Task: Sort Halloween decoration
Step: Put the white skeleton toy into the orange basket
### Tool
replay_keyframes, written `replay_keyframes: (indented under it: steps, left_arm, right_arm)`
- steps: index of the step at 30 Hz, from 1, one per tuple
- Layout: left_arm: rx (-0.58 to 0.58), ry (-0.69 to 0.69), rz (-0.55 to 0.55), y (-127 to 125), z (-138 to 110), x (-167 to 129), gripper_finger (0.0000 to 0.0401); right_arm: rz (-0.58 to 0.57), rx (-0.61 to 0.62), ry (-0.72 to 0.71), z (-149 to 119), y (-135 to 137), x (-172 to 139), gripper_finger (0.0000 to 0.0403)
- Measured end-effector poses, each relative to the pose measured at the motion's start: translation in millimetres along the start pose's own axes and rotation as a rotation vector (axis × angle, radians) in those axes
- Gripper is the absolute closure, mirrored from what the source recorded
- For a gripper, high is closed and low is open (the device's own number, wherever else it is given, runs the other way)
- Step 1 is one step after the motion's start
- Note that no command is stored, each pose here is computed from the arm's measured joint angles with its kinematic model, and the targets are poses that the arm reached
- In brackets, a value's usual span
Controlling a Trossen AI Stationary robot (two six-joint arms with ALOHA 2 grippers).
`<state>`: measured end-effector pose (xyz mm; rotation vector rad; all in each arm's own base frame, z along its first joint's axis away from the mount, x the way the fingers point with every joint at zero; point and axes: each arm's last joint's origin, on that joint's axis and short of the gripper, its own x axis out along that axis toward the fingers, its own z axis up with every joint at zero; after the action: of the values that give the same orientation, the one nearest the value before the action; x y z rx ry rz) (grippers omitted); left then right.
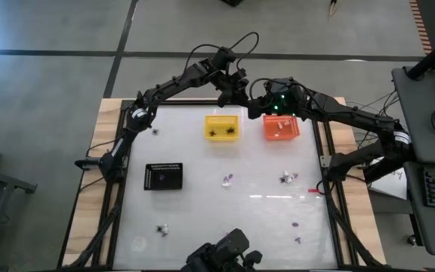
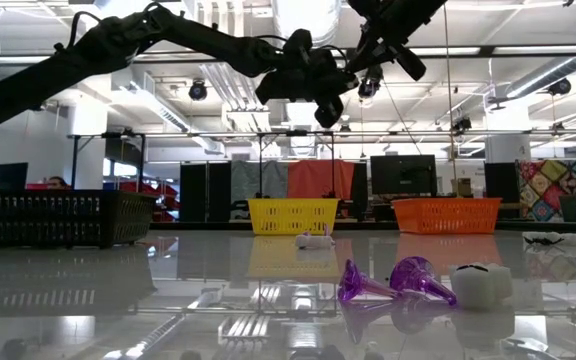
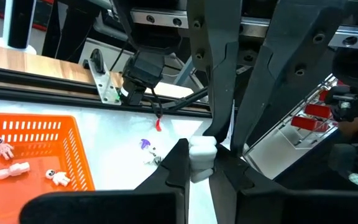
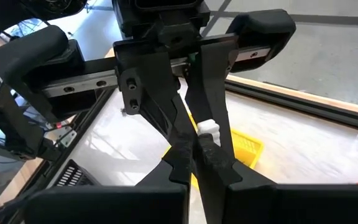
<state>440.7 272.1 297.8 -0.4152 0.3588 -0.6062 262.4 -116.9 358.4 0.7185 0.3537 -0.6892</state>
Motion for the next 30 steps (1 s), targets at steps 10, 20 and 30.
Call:
replay_keyframes:
  steps: [10, 20, 30]
  left_arm:
    - [0.005, 0.0, -0.003, 0, 0, 0, 0.0383]
    - [0.027, -0.016, -0.103, -4, 2, -1, 0.0384]
    - [0.034, -0.021, -0.132, -4, 3, -1, 0.0384]
  right_arm:
    - [0.006, -0.016, -0.06, 6, -1, -24, 0.0394]
    - [0.0, -0.088, -0.043, 5, -1, -22, 0.0383]
    - [0.042, -0.064, -0.055, 7, 2, -21, 0.0307]
